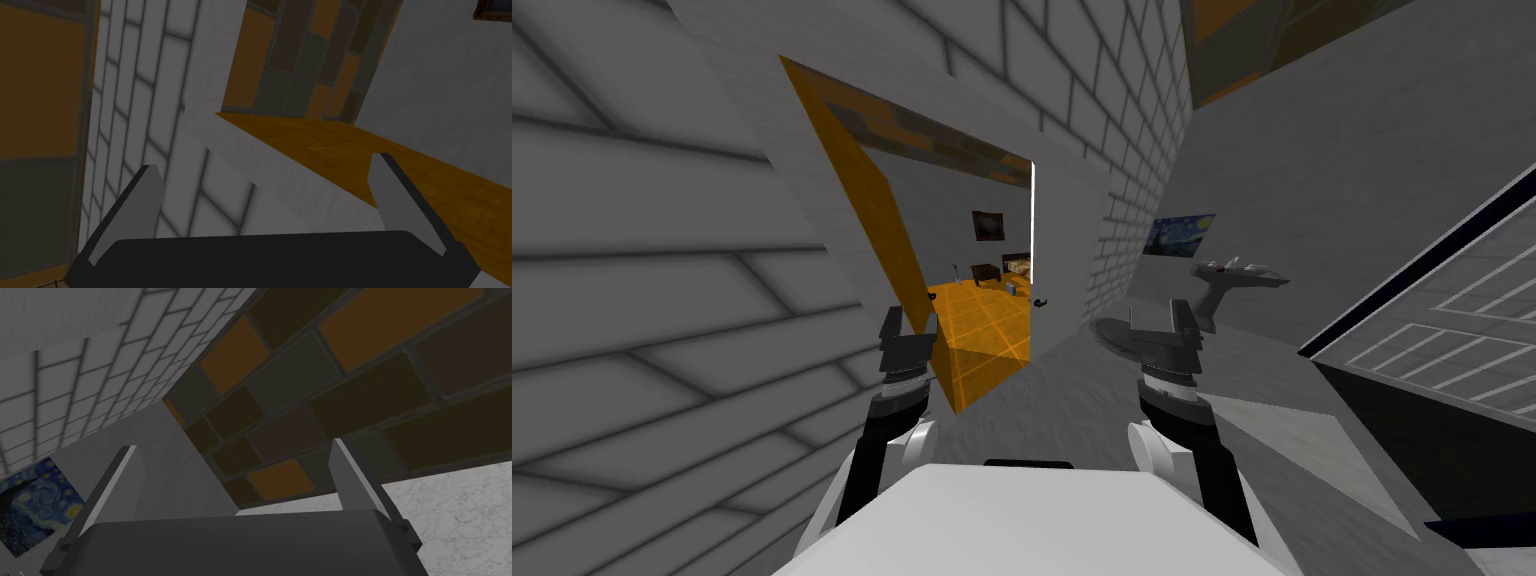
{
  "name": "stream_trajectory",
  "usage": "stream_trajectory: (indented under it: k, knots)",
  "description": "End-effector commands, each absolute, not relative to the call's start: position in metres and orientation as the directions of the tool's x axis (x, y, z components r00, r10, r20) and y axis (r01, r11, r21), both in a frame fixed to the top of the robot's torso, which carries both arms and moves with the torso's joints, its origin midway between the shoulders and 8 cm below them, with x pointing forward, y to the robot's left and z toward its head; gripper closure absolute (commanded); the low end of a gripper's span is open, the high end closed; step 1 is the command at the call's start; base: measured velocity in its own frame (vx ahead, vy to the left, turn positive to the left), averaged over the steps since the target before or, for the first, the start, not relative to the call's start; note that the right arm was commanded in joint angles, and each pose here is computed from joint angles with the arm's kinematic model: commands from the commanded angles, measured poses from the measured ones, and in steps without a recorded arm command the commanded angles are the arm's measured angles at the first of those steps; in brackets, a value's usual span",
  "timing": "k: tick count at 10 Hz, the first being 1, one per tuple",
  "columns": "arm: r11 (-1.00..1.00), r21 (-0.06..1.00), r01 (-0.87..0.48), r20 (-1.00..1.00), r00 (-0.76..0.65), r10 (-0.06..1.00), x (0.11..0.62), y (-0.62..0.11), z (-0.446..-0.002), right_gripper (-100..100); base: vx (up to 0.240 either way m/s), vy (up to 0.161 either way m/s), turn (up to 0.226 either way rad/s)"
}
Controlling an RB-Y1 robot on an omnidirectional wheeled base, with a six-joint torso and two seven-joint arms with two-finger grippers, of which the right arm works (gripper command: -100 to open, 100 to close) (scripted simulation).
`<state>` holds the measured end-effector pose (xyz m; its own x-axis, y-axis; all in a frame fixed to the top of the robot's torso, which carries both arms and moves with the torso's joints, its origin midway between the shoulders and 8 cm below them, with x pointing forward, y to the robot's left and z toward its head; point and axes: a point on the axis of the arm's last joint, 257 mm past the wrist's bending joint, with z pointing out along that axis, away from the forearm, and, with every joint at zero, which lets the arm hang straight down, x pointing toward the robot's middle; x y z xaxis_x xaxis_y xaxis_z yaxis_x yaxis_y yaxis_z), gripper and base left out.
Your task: Push the door open
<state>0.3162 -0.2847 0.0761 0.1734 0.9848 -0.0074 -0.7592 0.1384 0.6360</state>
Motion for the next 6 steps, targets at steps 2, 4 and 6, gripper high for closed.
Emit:
stream_trajectory:
  k: [2,4,6]
  knots:
    - [0.124,0.658,-0.743,-0.014,0.153,0.988,0.331,-0.281,0.060,-100,0.020,-0.041,0.036]
    - [0.116,0.670,-0.733,-0.018,0.141,0.990,0.339,-0.279,0.050,-100,0.147,-0.027,0.022]
    - [0.106,0.687,-0.719,-0.022,0.125,0.992,0.350,-0.275,0.036,-100,0.113,-0.021,0.030]
